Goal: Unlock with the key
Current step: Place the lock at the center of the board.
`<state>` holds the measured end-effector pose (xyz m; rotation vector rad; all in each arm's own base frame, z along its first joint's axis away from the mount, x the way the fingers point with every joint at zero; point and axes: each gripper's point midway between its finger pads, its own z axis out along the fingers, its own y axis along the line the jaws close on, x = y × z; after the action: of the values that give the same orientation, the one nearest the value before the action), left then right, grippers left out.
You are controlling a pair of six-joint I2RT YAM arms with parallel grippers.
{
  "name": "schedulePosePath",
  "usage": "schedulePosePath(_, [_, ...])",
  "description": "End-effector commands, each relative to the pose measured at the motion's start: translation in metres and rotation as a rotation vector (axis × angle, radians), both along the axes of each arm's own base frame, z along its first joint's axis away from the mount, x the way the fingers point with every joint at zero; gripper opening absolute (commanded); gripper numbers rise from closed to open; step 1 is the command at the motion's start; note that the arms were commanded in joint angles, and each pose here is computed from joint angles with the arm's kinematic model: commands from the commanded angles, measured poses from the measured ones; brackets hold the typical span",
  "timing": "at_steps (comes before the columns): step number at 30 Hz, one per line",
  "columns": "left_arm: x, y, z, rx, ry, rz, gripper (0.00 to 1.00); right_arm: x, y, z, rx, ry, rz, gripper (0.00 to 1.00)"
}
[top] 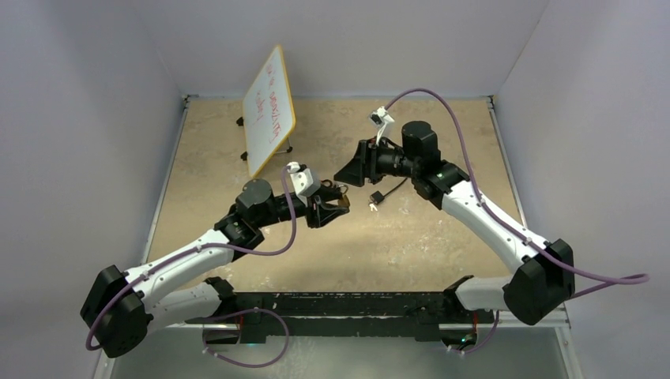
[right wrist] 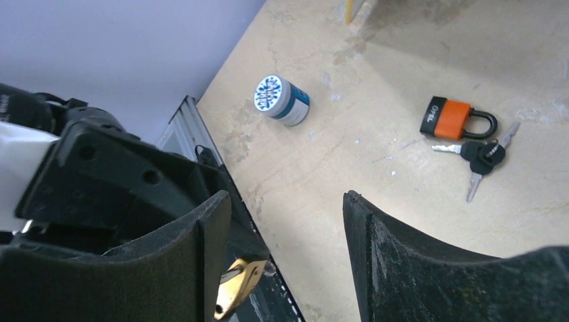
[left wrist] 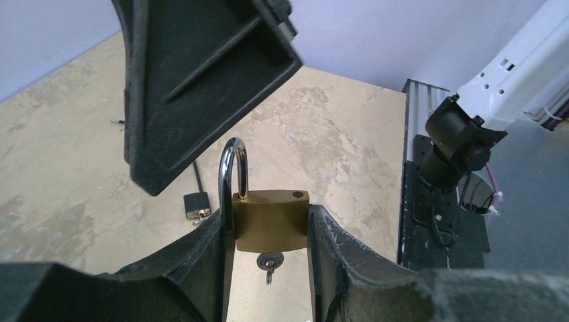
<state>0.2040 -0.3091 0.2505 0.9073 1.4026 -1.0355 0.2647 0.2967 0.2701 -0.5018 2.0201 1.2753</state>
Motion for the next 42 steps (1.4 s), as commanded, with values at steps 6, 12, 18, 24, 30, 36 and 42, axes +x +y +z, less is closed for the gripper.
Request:
schedulePosePath(6, [0.012,0.005,-0.008,0.017,0.082,0.090,0.01,0.018,-0.016,-0.017,-0.069,0.145,-0.207,0.64])
schedulePosePath(12, [0.012,0.023,-0.081,0.136,0.461,0.264,0.03,0.034,-0.038,-0.065,-0.185,0.321,-0.435,0.62])
schedulePosePath(18, [0.012,0.045,-0.154,0.255,0.741,0.485,0.01,0.034,-0.052,-0.112,-0.281,0.390,-0.511,0.59])
schedulePosePath(24, [0.007,0.041,-0.216,0.462,0.943,0.632,0.01,0.022,-0.055,-0.140,-0.320,0.461,-0.503,0.57])
schedulePosePath(30, [0.010,0.030,-0.230,0.534,0.960,0.697,0.12,0.012,-0.060,-0.159,-0.345,0.505,-0.512,0.57])
schedulePosePath(36, [0.014,0.036,-0.228,0.544,0.948,0.740,0.41,0.014,-0.063,-0.164,-0.366,0.501,-0.520,0.57])
schedulePosePath(42, [0.020,0.033,-0.212,0.527,0.874,0.699,0.58,0.018,-0.062,-0.166,-0.383,0.489,-0.517,0.58])
